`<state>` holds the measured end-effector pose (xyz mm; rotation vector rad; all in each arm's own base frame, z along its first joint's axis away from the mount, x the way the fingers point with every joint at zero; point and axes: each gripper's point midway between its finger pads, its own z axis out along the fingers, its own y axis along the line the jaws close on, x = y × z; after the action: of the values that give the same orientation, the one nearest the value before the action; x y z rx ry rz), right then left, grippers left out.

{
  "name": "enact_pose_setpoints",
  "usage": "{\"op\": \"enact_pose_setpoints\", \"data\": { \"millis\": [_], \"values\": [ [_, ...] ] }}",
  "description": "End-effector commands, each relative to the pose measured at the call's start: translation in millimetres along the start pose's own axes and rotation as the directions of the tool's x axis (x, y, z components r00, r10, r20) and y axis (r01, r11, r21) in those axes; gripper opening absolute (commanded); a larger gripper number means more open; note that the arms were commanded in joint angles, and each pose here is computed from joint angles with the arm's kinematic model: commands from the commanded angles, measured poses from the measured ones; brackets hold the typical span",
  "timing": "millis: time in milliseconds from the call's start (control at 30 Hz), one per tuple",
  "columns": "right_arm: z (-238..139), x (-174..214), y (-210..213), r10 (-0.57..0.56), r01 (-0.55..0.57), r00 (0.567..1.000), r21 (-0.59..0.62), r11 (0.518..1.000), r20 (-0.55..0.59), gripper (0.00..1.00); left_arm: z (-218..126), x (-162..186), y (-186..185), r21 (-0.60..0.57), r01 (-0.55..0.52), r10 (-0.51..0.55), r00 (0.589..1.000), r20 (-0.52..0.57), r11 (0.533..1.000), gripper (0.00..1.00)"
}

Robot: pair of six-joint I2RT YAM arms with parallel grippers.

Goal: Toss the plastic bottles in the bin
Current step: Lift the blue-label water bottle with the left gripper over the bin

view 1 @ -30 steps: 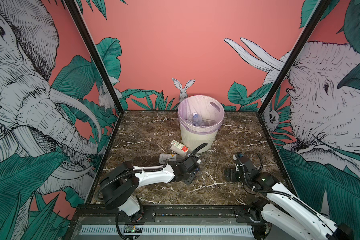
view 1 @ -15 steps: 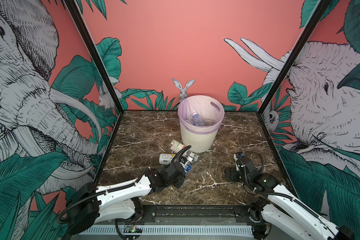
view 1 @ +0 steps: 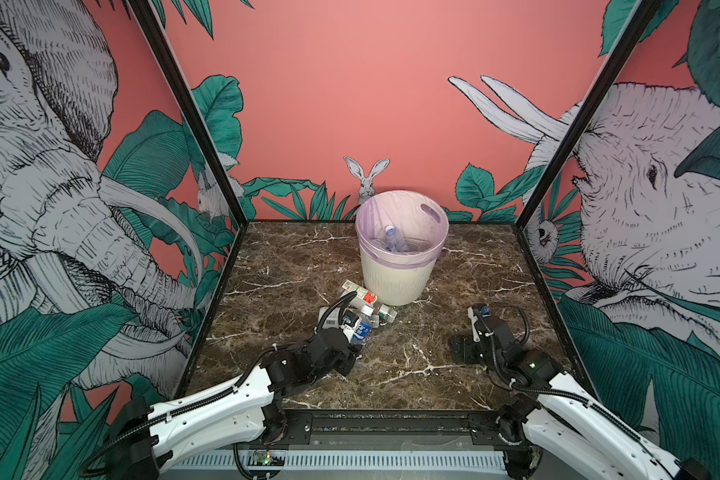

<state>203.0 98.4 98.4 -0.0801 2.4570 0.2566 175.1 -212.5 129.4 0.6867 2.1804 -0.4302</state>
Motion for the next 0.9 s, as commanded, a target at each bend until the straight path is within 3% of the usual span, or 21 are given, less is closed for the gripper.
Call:
{"op": "enact_pose_setpoints", "data": {
  "millis": [0,200,400,567,700,733,833,867],
  "values": [
    [2,-1,-1,-0.005,0.005,1.000,0.000,1.000,0.014,0.91,-16,-11,11,-0.033,0.009,-0.007,0.999,0.050,0.999,0.47],
    [2,0,0,-0.005,0.005,1.000,-0.007,1.000,0.016,0.90,-61,-63,20,-0.038,0.021,-0.013,0.981,0.194,0.999,0.45],
    [0,-1,0,-0.002,0.003,1.000,-0.011,1.000,0.026,0.89,-104,-142,18,-0.019,-0.029,0.033,0.956,0.292,0.999,0.46],
    [0,-1,0,-0.003,0.003,1.000,-0.010,1.000,0.027,0.89,-119,-246,6,0.005,-0.115,0.104,0.915,0.390,0.993,0.46],
    [0,-2,-1,-0.002,0.002,1.000,-0.009,1.000,0.031,0.89,-94,-332,-8,0.101,-0.153,0.091,0.887,0.453,0.983,0.48],
    [0,-1,-1,-0.002,0.002,1.000,-0.008,1.000,0.028,0.90,-82,-354,-11,0.141,-0.154,0.073,0.886,0.458,0.978,0.55],
    [0,-2,-2,0.000,0.000,1.000,-0.001,1.000,0.027,0.93,-50,-400,-4,0.181,-0.130,0.038,0.898,0.438,0.975,0.99],
    [0,-2,-2,0.000,0.000,1.000,0.002,1.000,0.027,0.94,-46,-410,4,0.157,-0.111,0.033,0.900,0.435,0.981,1.00]
  ]
}}
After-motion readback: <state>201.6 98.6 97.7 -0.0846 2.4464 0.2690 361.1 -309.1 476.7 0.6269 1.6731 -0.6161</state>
